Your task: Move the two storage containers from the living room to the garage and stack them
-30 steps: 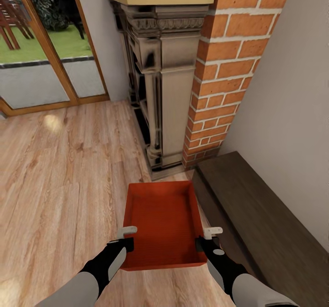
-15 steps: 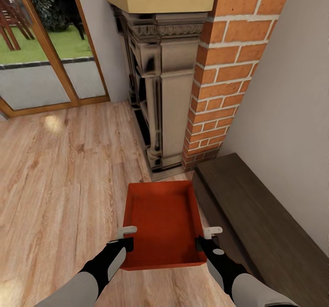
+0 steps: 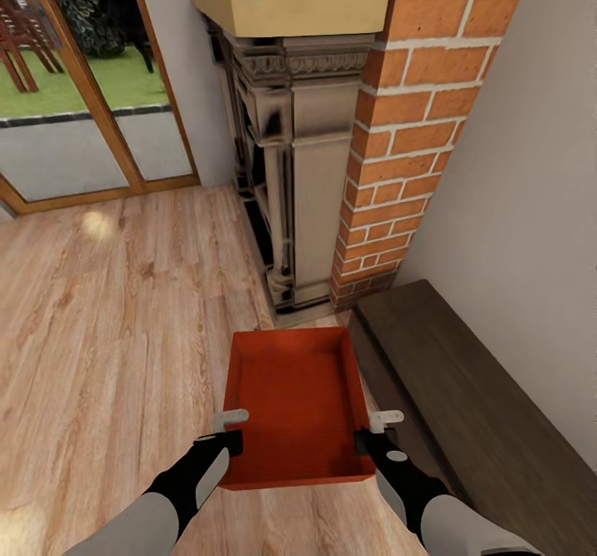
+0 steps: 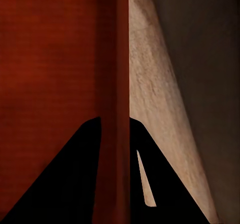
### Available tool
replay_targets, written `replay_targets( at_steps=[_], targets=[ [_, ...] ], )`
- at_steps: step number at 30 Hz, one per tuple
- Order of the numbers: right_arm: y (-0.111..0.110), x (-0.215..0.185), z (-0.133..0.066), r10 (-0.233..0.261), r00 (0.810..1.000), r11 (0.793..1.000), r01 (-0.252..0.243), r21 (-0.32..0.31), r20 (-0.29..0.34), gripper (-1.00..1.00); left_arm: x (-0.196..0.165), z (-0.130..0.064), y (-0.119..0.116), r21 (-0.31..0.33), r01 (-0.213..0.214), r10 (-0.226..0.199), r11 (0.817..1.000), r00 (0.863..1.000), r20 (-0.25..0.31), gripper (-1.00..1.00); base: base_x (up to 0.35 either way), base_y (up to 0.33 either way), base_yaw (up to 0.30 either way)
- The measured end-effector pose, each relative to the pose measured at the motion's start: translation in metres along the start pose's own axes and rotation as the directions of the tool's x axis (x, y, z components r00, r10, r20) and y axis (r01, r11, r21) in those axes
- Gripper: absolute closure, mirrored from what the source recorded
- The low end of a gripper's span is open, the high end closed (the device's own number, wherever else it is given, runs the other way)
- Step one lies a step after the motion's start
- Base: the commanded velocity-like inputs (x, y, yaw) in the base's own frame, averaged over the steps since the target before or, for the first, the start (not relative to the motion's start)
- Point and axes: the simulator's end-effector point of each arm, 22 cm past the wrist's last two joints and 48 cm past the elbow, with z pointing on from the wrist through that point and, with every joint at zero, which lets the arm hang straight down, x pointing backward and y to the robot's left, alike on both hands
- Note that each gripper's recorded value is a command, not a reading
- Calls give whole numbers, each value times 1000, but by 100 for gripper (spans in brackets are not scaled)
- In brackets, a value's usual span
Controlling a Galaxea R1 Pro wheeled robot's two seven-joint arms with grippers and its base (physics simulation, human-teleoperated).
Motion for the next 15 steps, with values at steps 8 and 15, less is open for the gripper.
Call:
replay_targets(
  at_steps=[8, 15],
  targets=[
    [0, 0, -10, 0, 1000, 1000, 0, -1, -11, 100, 1, -11, 1, -4, -3, 3, 1000, 1000, -12, 100, 0, 0, 0],
    [1, -2, -18, -1, 1000, 1000, 1, 0, -20, 100, 2, -19, 3, -6, -4, 4, 1000, 1000, -20, 100, 0, 0, 0]
  ],
)
